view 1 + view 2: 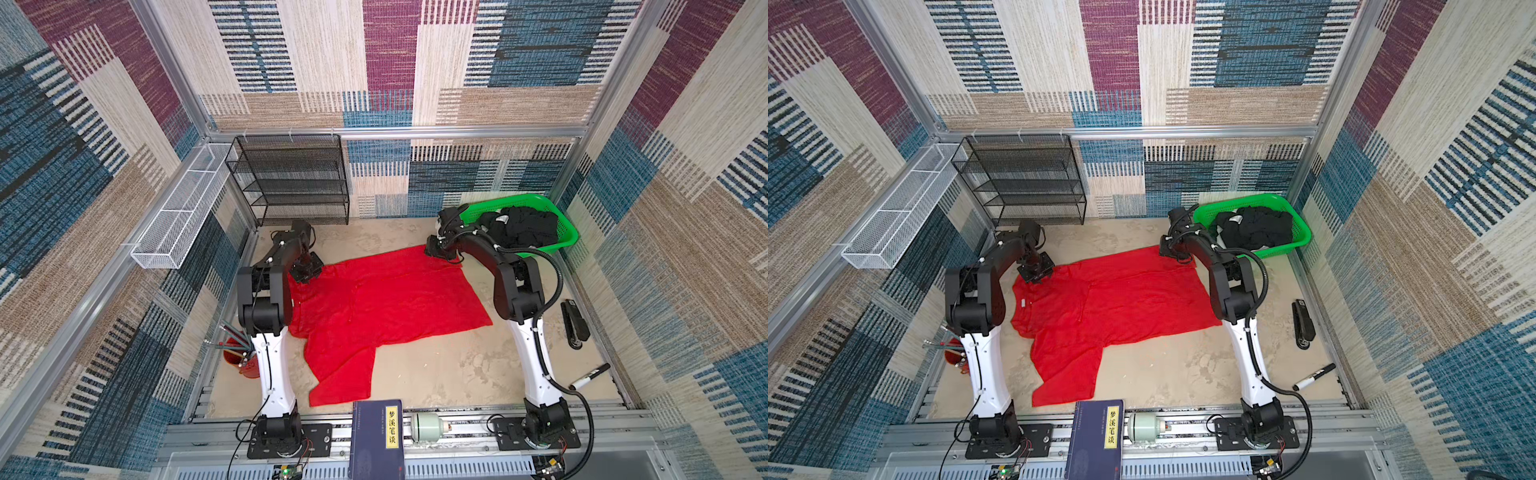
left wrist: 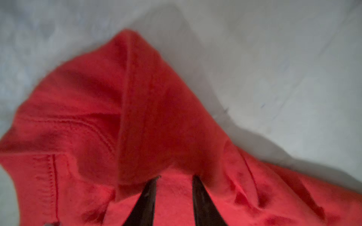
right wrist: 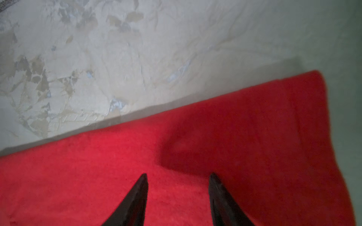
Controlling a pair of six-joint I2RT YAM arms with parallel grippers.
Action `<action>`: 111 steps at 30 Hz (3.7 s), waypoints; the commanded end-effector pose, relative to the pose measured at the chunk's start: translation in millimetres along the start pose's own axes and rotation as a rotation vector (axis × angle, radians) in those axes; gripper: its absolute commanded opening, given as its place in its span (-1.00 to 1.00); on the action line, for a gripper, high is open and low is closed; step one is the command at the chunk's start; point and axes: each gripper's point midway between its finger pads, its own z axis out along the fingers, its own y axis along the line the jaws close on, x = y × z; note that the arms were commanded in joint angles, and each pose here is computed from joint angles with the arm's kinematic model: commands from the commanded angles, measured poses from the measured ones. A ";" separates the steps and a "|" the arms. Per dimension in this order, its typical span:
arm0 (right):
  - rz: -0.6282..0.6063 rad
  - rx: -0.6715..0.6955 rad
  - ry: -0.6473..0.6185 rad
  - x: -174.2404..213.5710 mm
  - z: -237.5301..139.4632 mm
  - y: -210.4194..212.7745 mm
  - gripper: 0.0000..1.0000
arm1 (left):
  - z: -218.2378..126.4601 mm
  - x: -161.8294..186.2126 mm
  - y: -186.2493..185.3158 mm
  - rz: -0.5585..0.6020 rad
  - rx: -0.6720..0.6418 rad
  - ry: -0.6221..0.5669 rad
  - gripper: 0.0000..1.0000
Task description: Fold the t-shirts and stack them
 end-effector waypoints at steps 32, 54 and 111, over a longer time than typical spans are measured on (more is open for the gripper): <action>0.108 0.151 0.165 179.9 -132.0 -58.1 0.18 | -104.7 323.9 108.4 0.169 0.016 0.420 -0.31; 0.138 0.104 0.196 168.2 -126.5 -69.3 0.18 | -97.9 375.7 3.2 0.509 0.274 0.520 -0.35; 0.362 0.186 0.272 229.3 -140.0 -112.2 -0.16 | -95.9 349.0 167.2 0.059 -0.162 0.241 -1.00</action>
